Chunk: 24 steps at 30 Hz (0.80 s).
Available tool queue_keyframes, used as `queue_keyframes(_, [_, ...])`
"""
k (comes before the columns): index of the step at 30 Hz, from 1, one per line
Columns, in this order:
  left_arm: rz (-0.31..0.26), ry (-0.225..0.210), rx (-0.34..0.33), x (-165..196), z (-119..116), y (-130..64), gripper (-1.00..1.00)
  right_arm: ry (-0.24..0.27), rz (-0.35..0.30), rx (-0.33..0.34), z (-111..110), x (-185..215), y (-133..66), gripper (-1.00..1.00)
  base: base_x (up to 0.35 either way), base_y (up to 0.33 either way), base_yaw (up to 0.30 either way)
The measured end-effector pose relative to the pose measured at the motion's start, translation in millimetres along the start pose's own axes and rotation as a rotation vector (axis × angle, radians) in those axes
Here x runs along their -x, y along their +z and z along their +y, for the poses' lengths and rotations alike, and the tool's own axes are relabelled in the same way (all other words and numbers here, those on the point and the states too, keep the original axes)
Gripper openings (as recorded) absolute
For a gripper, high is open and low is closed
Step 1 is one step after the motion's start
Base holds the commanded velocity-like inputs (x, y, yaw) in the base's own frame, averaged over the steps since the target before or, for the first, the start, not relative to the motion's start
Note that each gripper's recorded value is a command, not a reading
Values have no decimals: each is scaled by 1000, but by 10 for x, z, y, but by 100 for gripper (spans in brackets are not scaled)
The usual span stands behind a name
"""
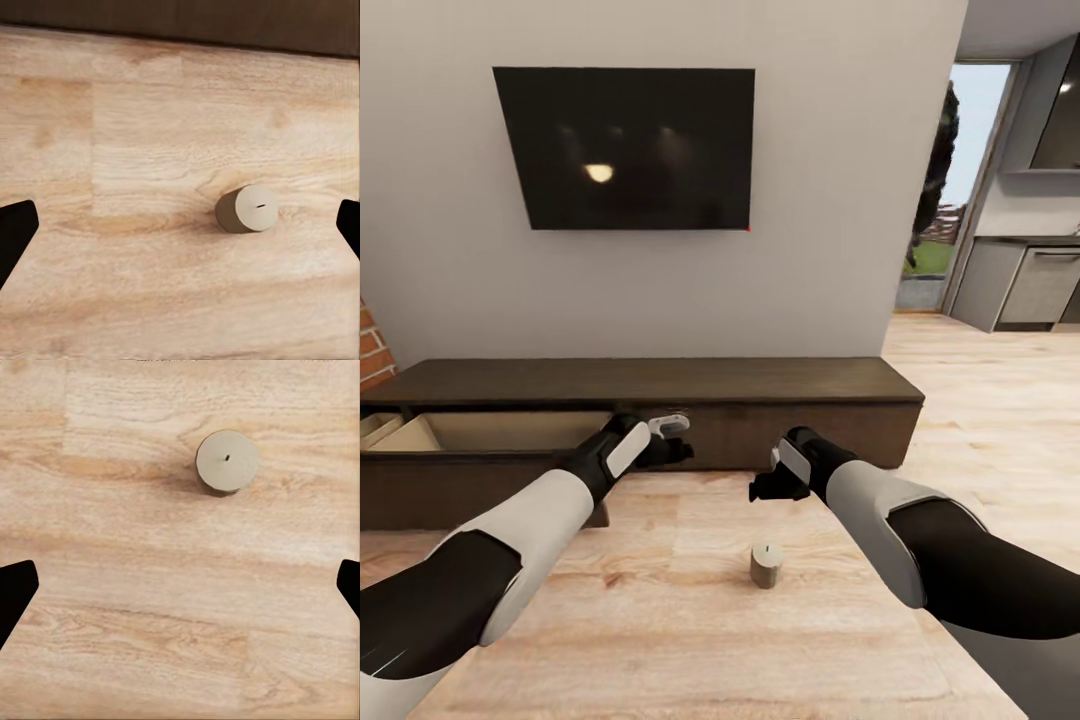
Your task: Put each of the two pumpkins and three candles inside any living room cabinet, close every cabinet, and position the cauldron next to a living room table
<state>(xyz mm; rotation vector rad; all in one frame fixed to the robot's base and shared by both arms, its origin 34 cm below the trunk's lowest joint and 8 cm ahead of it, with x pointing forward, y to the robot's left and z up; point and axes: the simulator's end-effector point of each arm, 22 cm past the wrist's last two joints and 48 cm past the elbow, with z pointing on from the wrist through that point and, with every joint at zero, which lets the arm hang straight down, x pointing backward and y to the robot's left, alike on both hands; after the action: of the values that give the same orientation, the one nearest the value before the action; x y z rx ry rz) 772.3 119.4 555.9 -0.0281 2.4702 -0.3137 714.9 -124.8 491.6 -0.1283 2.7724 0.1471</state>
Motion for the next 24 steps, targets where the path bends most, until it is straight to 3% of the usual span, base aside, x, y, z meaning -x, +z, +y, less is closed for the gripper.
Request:
queue_keyframes(6, [22,-7,11,-106,37,67,100,1,-28,-1,-6,33,45,100,-119,-210,256])
queue_keyframes(12, [-27,-27,15,-73,71,129,100,4,-19,-1,-12,-103,173,100,-16,-28,245])
queue_keyframes(22, [7,-41,23,-361,122,253,100,7,-35,-1,-15,-106,211,100,-1,-22,67])
queue_keyframes(24, [34,-47,32,-550,178,319,100,8,-36,0,-12,-105,213,100,0,-232,243])
